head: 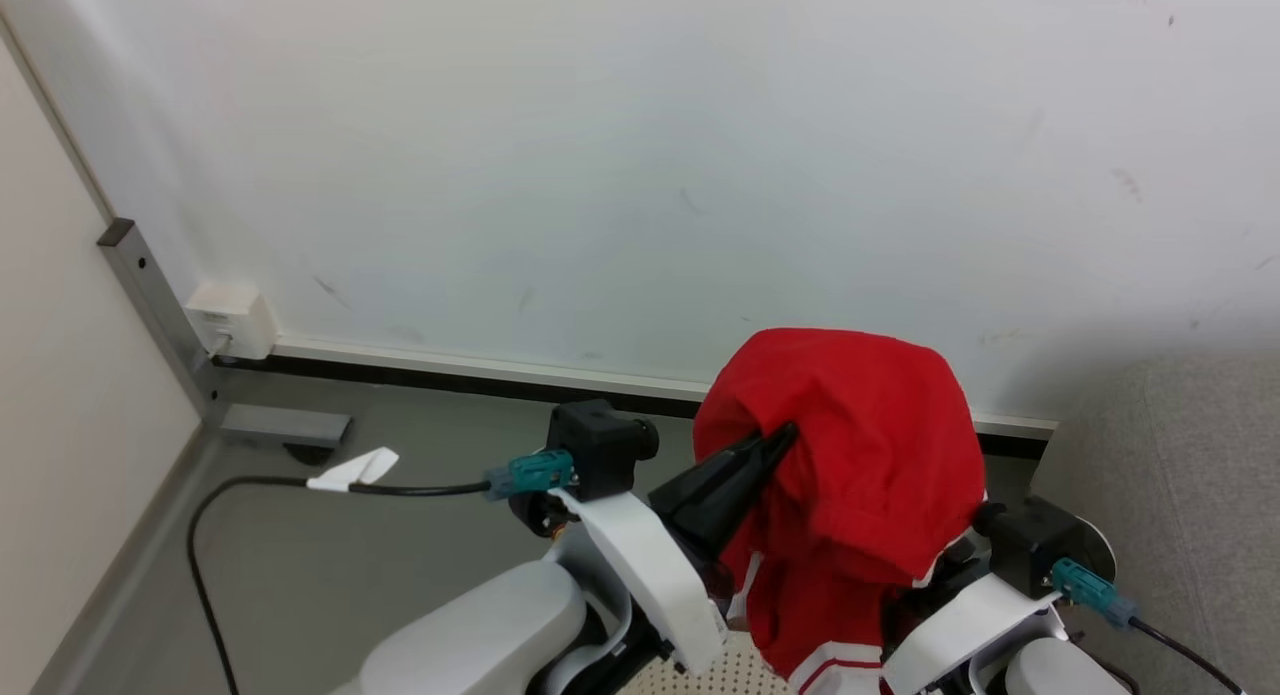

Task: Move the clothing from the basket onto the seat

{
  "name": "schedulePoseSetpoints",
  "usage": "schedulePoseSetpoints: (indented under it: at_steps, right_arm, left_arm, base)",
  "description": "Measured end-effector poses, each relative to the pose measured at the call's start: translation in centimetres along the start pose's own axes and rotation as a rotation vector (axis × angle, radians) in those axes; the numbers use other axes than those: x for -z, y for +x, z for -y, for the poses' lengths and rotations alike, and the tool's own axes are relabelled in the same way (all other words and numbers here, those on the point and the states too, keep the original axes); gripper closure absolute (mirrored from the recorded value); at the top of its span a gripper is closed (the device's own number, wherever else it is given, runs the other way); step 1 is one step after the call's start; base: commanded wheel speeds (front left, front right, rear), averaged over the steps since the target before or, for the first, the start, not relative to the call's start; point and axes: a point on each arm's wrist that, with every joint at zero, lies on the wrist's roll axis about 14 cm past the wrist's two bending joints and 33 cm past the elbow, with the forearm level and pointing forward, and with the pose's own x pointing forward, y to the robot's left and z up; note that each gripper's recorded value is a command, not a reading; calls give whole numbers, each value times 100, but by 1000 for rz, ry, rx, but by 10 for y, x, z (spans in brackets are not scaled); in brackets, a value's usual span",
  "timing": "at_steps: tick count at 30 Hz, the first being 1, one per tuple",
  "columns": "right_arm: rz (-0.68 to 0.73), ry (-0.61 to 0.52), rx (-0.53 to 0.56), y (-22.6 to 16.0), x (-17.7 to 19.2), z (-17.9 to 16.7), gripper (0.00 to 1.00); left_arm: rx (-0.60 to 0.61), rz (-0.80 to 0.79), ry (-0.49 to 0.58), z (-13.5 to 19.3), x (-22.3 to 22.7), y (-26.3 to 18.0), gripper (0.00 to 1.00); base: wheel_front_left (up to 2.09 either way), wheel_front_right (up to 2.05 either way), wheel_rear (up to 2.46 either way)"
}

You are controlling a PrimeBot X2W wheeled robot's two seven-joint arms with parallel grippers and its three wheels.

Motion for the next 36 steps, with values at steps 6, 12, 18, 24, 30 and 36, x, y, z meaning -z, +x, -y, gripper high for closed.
schedulePoseSetpoints:
  at_steps: [6,12,18,24,30,36]
  right_arm:
    - [17,-27,7,-10,-6,5,100]
    - [45,-68,27,-20,-18,16,100]
    - [80,-106,79,-30,-33,37,100]
    - [110,-136,139,-43,-47,58,100]
    - [141,-187,221,-64,-64,85,100]
    - [186,-271,300,-90,-91,109,100]
  left_arm:
    - [-19,-31,-23,-3,13,-5,0]
    - [-33,-62,-25,-6,25,-10,0]
    - [-50,-76,-25,-12,32,-14,0]
    - [-50,-91,-28,-14,40,-13,0]
    - [3,-90,-12,-3,45,-1,0]
    - [84,-87,7,15,50,17,0]
  base:
    - [0,0,0]
    - [0,0,0]
    - [0,0,0]
    - [0,0,0]
    - [0,0,0]
    - [0,0,0]
